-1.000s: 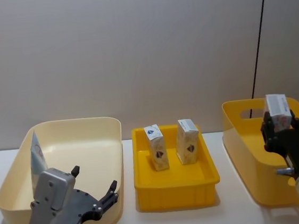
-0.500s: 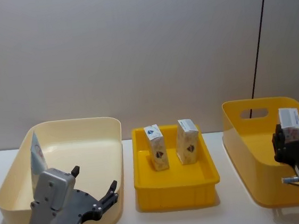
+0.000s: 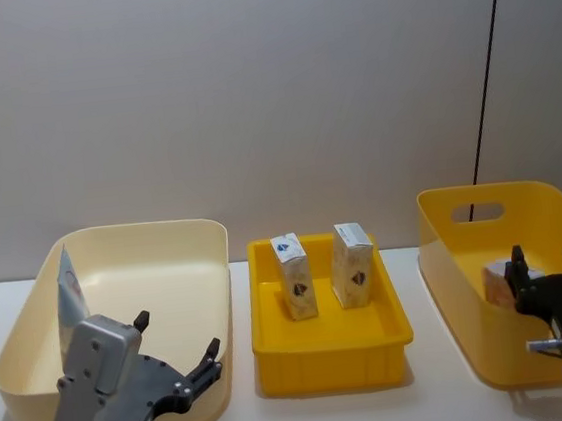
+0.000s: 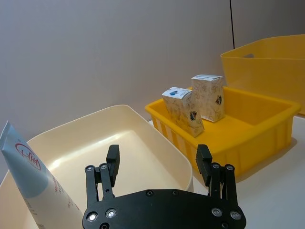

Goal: Bimanual collaborative sorting of washing and personal care products

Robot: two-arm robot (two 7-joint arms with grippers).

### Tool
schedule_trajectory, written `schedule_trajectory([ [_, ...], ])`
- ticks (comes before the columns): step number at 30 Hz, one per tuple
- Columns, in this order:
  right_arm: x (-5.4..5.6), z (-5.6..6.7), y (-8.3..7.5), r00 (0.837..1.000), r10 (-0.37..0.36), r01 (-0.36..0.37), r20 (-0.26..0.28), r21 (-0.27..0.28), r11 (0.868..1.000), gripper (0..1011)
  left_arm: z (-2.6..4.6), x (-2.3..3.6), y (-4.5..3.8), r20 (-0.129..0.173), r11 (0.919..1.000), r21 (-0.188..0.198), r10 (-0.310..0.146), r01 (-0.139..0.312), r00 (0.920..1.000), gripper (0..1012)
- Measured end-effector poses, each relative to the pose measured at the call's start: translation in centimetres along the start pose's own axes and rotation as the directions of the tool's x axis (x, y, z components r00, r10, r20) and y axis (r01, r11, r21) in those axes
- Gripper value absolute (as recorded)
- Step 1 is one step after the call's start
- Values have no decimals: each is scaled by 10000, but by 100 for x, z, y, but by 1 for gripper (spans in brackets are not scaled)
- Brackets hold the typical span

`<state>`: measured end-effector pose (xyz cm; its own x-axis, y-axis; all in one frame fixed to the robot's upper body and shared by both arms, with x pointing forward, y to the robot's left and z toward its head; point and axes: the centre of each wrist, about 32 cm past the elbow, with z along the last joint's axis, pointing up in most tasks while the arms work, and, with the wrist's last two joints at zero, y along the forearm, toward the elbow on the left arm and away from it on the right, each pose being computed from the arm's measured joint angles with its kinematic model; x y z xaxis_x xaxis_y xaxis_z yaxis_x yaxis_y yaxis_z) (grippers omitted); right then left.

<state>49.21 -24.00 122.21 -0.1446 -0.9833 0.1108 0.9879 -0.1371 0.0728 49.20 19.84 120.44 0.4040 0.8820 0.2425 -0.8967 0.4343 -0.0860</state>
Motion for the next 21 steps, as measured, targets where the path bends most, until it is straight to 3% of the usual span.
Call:
schedule_trajectory([
  [11,-7,-21,12,10000,-39,39,34,-115,9999,950,0,0,0,-1,10000,0,-1,1,10000,1000],
  [17,-6,-19,12,10000,17,-17,35,-5,10000,1001,0,0,0,0,10000,0,0,0,10000,1000],
  [21,0,-2,4,9996,289,-290,16,369,9989,1001,0,0,0,-1,10000,0,0,0,10000,1000],
])
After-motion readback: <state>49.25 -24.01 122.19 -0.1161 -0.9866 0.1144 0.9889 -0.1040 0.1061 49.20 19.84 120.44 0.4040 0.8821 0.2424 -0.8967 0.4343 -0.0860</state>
